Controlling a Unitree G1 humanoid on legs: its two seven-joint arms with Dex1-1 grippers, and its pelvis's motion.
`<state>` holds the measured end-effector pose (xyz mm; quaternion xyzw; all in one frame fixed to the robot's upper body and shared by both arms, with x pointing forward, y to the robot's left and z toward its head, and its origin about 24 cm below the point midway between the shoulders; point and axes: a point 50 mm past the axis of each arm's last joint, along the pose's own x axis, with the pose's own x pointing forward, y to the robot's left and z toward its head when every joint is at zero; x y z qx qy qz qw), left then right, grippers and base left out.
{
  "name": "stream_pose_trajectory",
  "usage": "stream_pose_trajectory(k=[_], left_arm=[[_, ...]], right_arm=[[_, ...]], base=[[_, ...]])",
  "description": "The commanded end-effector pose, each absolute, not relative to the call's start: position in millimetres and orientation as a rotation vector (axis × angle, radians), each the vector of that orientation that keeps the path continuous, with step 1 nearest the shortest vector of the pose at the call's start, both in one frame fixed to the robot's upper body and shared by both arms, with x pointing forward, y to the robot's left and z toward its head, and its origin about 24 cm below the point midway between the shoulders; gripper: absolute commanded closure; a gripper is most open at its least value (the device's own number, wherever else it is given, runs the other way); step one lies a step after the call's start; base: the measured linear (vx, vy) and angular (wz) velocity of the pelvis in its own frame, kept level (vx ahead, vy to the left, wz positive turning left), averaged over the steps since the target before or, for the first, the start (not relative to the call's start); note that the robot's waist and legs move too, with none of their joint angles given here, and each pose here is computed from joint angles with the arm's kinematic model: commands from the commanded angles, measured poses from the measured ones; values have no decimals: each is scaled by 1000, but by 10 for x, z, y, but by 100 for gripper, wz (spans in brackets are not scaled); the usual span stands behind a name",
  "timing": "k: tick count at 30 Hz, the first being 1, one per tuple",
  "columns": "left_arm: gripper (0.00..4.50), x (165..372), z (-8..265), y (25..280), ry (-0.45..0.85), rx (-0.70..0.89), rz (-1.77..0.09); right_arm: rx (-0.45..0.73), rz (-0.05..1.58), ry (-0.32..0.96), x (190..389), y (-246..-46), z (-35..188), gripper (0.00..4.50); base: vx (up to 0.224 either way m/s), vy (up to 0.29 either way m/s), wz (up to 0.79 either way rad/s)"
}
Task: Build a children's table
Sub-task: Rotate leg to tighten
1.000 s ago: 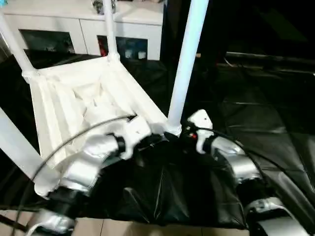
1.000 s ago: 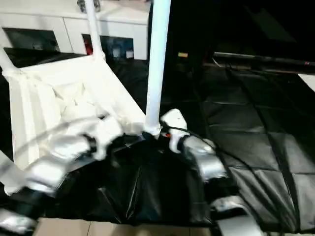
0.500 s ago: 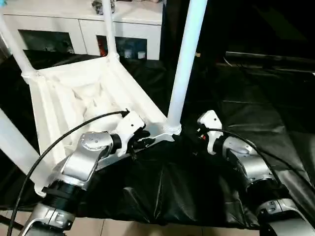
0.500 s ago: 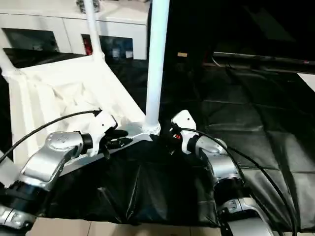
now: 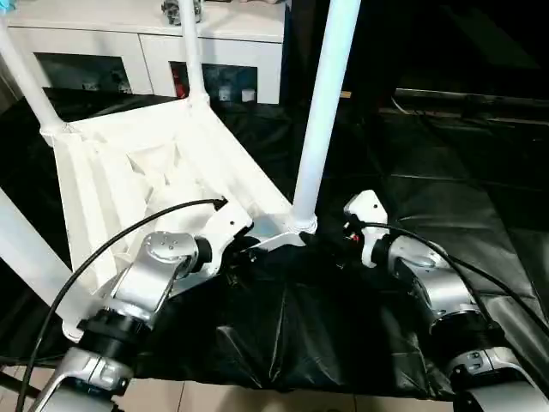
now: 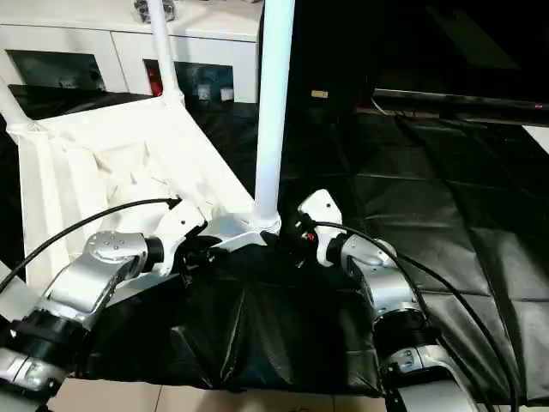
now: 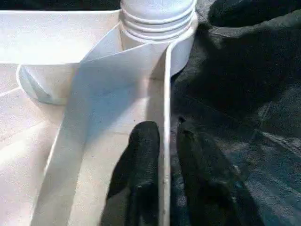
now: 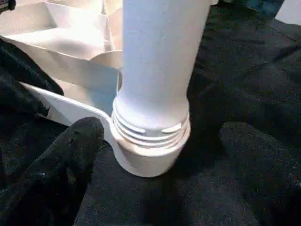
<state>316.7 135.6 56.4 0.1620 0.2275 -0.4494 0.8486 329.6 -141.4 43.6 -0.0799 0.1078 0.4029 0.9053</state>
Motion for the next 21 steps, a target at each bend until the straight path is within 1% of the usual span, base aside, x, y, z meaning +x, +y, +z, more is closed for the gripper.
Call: stream_pose_trajectory(k=[1,4,5,8,10,13,14,17,21], left_arm=[[410,3179,554,1366,496,358,-954],[421,3170,546,1359,502,356,-983],[443,3157,530,1357,511,360,-1002],[443,3122,500,1352,528,372,-1035],[443,3058,471,1324,545,367,-1091],[443,3020,453,1310,544,378,-1125],[443,2978,443,1299,531,392,-1169],[443,2902,443,1276,510,388,-1246],[443,2824,463,1248,480,373,-1303]], right_arm=[[-168,831,219,3290,-1443,454,0],[-180,844,219,3288,-1440,459,0],[-191,856,219,3288,-1437,461,0],[-187,876,224,3293,-1431,464,0],[-186,912,228,3299,-1420,480,0],[-204,935,231,3297,-1415,486,0],[-232,947,233,3299,-1415,491,0],[-260,986,246,3289,-1405,487,0],[-302,1067,271,3241,-1380,459,0]], base=[[0,0,0],[0,0,0],[0,0,0],[0,0,0],[0,0,0],[0,0,0],[0,0,0],[0,0,0],[0,0,0]])
